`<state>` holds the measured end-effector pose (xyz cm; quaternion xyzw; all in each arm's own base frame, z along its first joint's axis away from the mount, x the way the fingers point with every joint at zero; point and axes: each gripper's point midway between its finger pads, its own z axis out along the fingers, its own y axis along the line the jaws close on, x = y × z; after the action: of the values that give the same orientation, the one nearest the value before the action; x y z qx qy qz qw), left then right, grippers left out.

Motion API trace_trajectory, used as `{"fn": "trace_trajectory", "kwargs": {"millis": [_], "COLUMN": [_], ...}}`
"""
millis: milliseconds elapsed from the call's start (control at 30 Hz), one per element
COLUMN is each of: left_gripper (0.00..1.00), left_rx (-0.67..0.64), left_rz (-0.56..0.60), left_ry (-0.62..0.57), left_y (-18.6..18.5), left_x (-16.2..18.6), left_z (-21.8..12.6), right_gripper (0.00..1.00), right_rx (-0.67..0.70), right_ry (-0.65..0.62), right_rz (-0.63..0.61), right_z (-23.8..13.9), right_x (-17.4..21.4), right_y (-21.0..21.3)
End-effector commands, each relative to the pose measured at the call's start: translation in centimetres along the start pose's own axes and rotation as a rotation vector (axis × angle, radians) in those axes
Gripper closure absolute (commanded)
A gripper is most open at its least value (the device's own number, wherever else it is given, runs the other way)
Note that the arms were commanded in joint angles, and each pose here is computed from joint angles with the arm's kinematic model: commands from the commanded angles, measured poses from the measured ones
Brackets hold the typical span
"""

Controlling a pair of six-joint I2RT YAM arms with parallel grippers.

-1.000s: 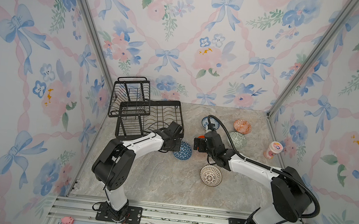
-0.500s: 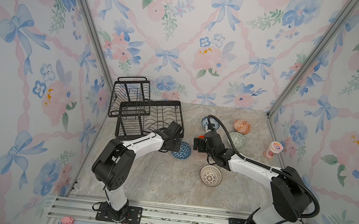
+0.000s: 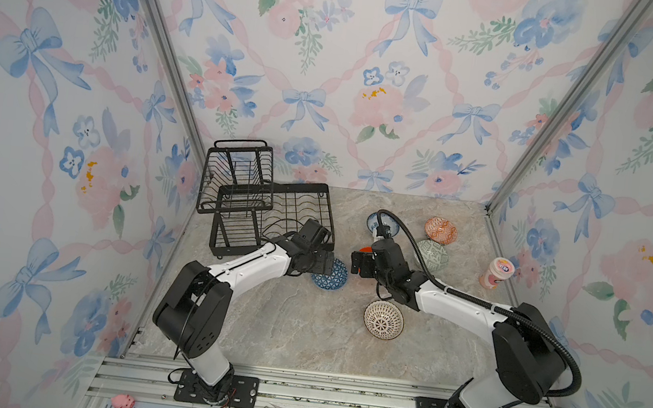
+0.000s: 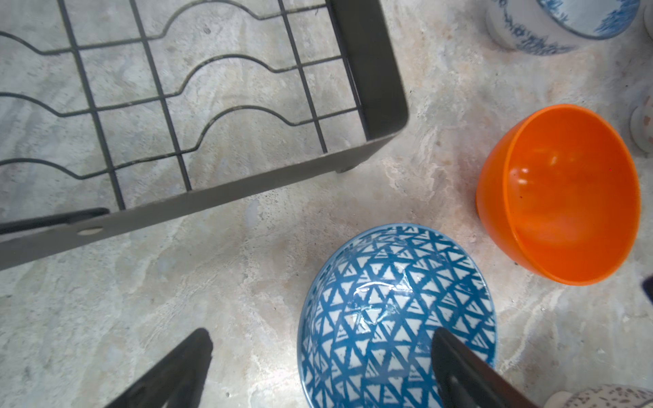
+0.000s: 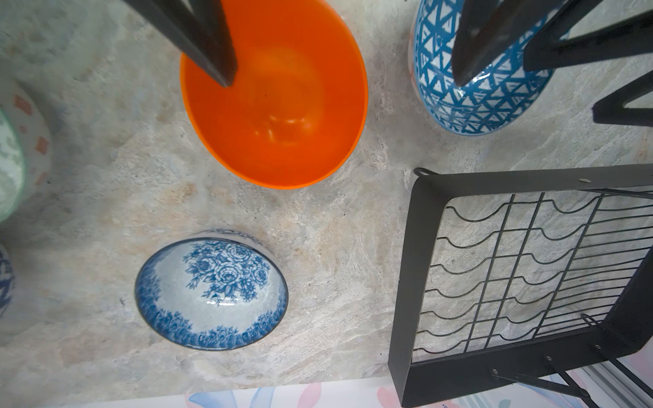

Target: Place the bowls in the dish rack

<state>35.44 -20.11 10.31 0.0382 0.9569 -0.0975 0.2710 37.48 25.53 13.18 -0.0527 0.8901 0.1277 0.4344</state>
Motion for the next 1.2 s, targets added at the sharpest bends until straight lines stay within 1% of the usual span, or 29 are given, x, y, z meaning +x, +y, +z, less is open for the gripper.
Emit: {"fn": "trace_trajectory", "kwargs": {"millis": [0, 133, 233, 300, 400, 567, 700, 867, 933, 1033, 1133, 1167], "left_gripper": [0.02, 0.02, 0.02, 0.02, 0.02, 0.02, 0.02, 0.02, 0.02, 0.02, 0.02, 0.02], "left_rx": [-0.023, -0.024, -0.063, -0.090, -0.118, -0.140, -0.080, -0.019, -0.006, -0.005, -0.001, 0.003], "left_rz": [0.014, 0.026, 0.017, 0.016, 0.011, -0.040, -0.107, -0.111, -0.125, -0.139, -0.147, -0.149], "left_ry": [-0.030, -0.049, -0.083, -0.109, -0.142, -0.163, -0.127, -0.086, -0.072, -0.056, -0.045, -0.046], "left_y": [0.9, 1.2, 2.1, 2.7, 3.4, 4.6, 5.0, 4.2, 4.0, 4.1, 4.0, 4.0], "left_x": [-0.2, -0.1, -0.2, -0.4, -0.7, -0.7, 0.0, 0.6, 1.0, 1.6, 2.0, 2.0], "left_z": [-1.1, -2.0, -2.8, -3.5, -4.3, -4.9, -4.6, -4.2, -4.0, -3.7, -3.5, -3.6], "right_gripper": [0.03, 0.03, 0.01, 0.00, 0.03, 0.13, 0.18, 0.24, 0.30, 0.33, 0.40, 0.41], "right_rx": [-0.018, -0.050, -0.081, -0.084, -0.101, -0.143, -0.145, -0.137, -0.136, -0.124, -0.119, -0.117], "right_ry": [0.018, 0.035, 0.048, 0.083, 0.113, 0.177, 0.217, 0.275, 0.301, 0.311, 0.316, 0.317], "right_rz": [0.012, 0.001, -0.011, -0.032, -0.044, -0.021, -0.038, -0.029, -0.031, -0.042, -0.048, -0.049], "right_z": [0.4, 0.6, 0.5, 1.3, 1.5, 2.0, 2.5, 3.2, 3.4, 3.5, 3.5, 3.5], "right_x": [-0.3, 0.1, 0.3, 1.3, 2.0, 3.6, 4.3, 5.5, 6.1, 6.4, 6.5, 6.5], "right_y": [0.6, 1.3, 2.3, 2.8, 3.7, 4.8, 5.4, 5.6, 5.9, 6.0, 6.1, 6.0]}}
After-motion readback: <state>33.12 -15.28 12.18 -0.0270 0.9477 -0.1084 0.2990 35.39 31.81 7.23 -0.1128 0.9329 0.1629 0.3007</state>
